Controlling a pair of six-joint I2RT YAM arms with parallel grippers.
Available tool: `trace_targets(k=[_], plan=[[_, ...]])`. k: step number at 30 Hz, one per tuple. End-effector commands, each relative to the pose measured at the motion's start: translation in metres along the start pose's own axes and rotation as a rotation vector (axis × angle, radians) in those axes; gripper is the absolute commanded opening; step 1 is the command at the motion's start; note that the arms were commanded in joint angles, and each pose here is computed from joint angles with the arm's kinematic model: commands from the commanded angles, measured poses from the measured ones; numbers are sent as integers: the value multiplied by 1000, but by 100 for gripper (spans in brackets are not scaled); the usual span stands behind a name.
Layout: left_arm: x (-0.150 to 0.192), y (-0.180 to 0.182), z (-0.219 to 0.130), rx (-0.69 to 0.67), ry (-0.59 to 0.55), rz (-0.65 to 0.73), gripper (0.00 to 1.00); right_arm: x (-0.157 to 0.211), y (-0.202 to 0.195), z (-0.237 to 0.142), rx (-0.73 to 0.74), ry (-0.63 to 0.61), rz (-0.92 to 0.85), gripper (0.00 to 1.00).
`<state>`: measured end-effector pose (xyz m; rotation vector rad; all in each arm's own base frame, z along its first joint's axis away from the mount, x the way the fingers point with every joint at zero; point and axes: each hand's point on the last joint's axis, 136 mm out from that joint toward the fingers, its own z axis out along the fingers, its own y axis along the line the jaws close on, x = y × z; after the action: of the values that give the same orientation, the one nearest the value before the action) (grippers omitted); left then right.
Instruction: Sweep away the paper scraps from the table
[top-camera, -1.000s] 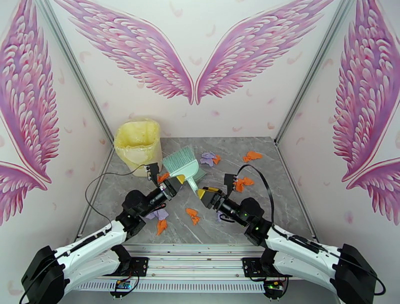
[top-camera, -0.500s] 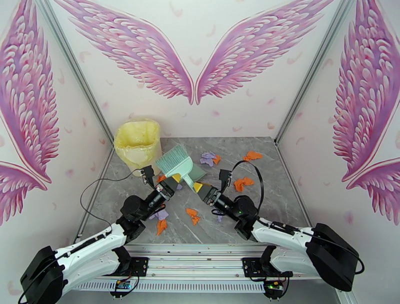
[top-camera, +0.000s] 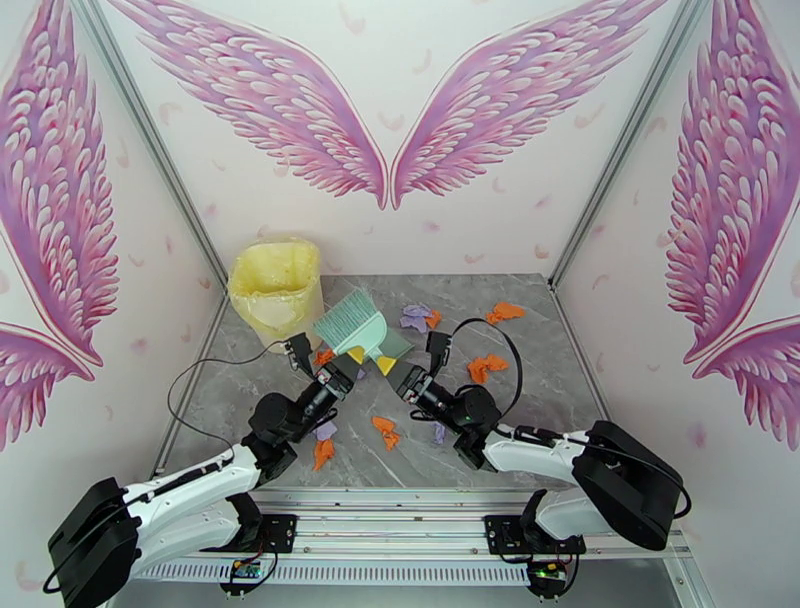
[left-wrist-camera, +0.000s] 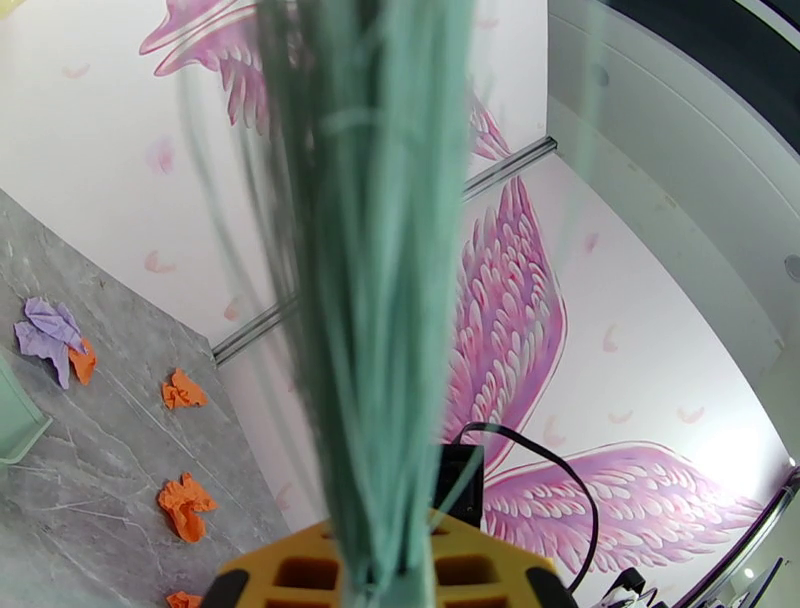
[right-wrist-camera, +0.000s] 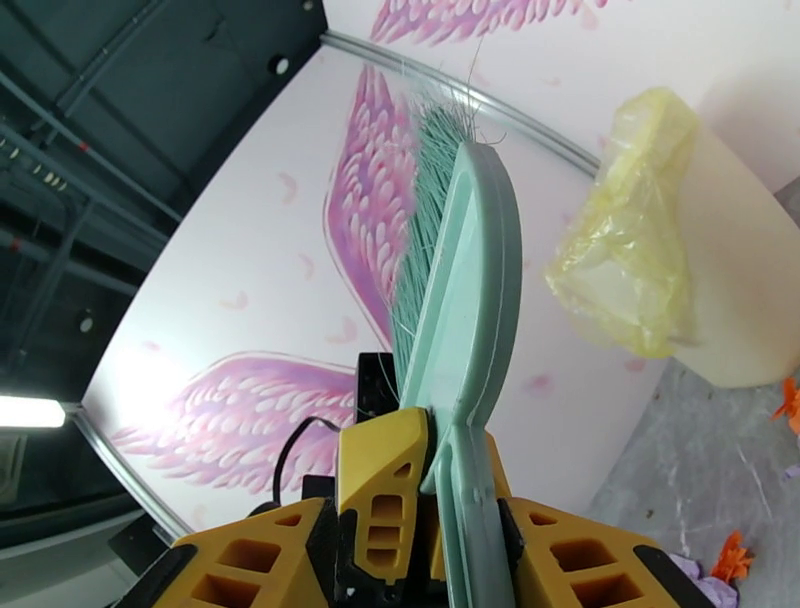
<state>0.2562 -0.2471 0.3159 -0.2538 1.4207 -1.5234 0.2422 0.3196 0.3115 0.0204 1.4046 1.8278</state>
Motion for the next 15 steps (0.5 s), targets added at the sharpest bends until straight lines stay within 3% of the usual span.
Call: trace_targets(k=[1,15], plan=[[-1,2,-1,2,-25,14,0,-4,25,7,-93,-11,-2,45],[1,8,-7,-40,-91,9,0,-10,30,10,-101,-39,-2,39]])
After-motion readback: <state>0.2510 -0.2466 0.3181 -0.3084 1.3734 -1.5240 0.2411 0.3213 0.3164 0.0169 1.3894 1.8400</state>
